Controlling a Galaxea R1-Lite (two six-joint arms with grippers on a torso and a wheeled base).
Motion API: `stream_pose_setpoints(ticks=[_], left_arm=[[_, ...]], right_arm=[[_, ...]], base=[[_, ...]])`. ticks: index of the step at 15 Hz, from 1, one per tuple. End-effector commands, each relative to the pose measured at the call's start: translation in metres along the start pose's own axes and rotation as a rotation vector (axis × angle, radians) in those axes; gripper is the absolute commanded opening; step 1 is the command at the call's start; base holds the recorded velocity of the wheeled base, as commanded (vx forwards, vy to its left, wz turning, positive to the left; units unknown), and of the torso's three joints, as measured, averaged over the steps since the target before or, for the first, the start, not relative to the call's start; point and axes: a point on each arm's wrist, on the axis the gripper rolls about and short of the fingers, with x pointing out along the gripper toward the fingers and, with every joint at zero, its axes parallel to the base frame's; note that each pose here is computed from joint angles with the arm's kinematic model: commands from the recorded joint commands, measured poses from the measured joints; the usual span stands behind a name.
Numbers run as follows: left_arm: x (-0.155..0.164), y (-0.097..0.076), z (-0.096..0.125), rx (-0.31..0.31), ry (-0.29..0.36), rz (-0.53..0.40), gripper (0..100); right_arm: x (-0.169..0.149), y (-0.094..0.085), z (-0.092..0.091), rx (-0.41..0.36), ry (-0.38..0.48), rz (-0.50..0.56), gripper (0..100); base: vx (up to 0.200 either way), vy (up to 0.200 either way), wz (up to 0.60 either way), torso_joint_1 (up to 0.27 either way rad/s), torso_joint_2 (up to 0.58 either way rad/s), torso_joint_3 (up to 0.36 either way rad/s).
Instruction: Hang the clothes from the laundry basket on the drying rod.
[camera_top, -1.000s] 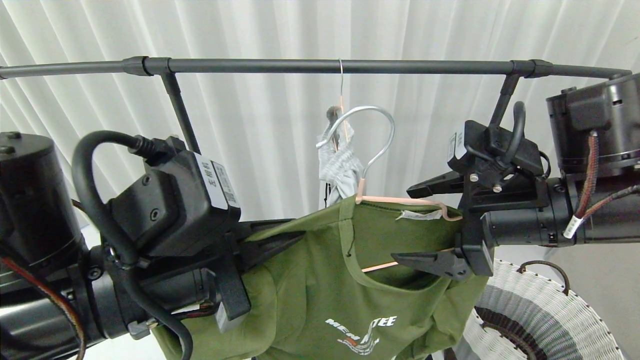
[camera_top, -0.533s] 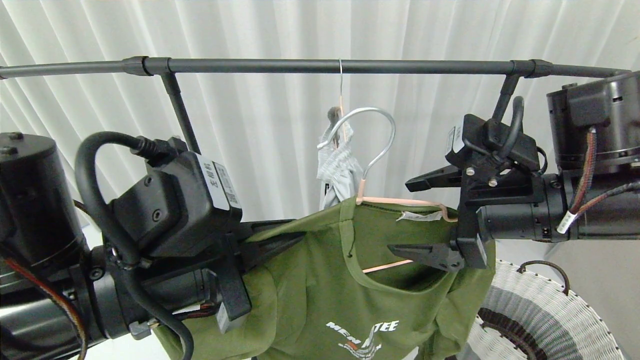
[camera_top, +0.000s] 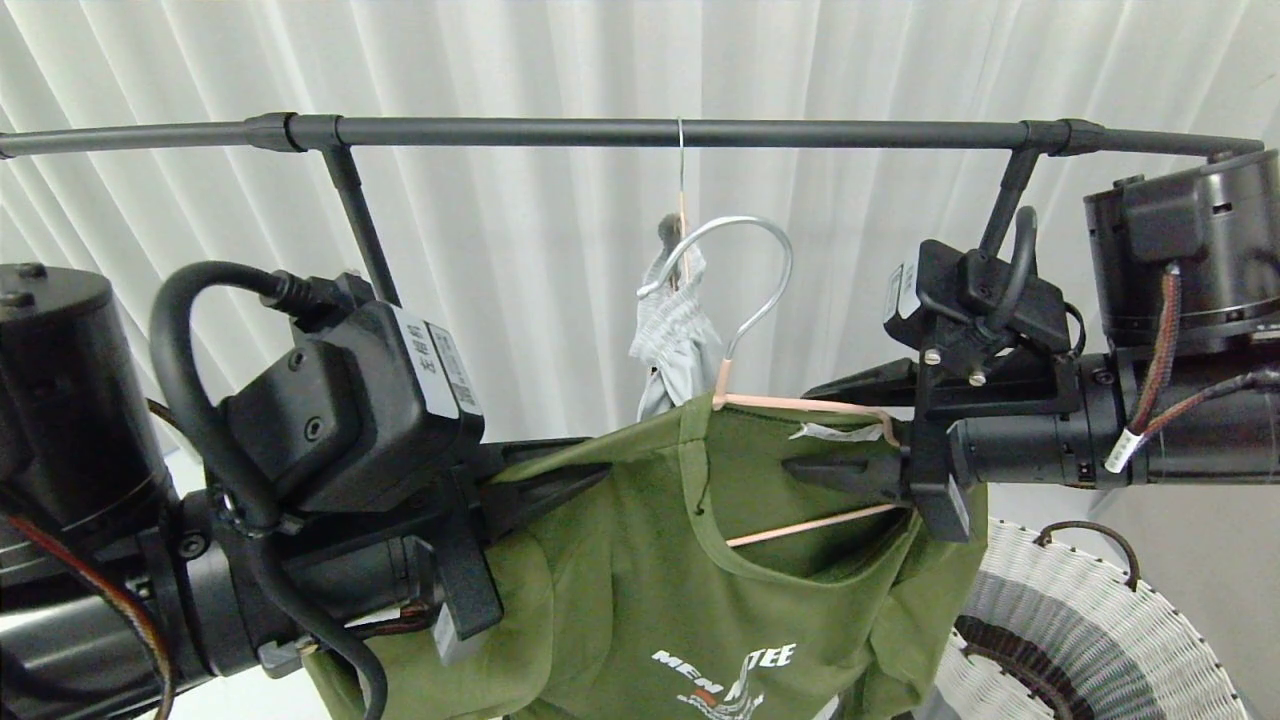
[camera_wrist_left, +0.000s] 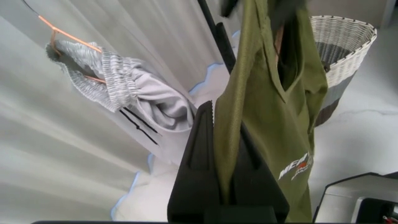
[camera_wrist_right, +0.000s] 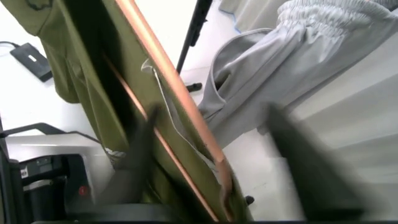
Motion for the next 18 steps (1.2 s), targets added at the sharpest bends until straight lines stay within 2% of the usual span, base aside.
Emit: stream_pose_setpoints(ticks=[1,6,7,11,14,18], left_arm=[[0.0,0.0,0.0,0.0,0.001,-0.002,0],[0.0,0.0,0.0,0.001,0.003,0.002,0],[0.001,0.0,-0.001,-0.001,0.004,0.001,100],[0.0,0.001,-0.002,-0.007,0.011,0.01,100],[-0.008,0.01,-0.012,-0.027,0.047,0.07,100],[-0.029,0.001,-0.016,-0.026,0.036,0.081,100]], right_arm=[[0.0,0.0,0.0,-0.002,0.003,-0.011,0],[-0.001,-0.002,0.003,-0.012,-0.006,-0.032,0],[-0.001,-0.002,0.004,-0.028,-0.016,-0.037,0],[-0.007,-0.003,0.008,-0.071,-0.037,-0.051,0],[-0.021,-0.006,0.01,-0.116,-0.059,-0.092,0],[-0.04,-0.019,0.003,-0.104,-0.041,-0.175,0]], base=[[0.0,0.0,0.0,0.0,0.0,0.0],[0.0,0.0,0.0,0.0,0.0,0.0],[0.0,0.0,0.0,0.0,0.0,0.0],[0.0,0.0,0.0,0.0,0.0,0.0],[0.0,0.0,0.0,0.0,0.0,0.0],[0.0,0.0,0.0,0.0,0.0,0.0]])
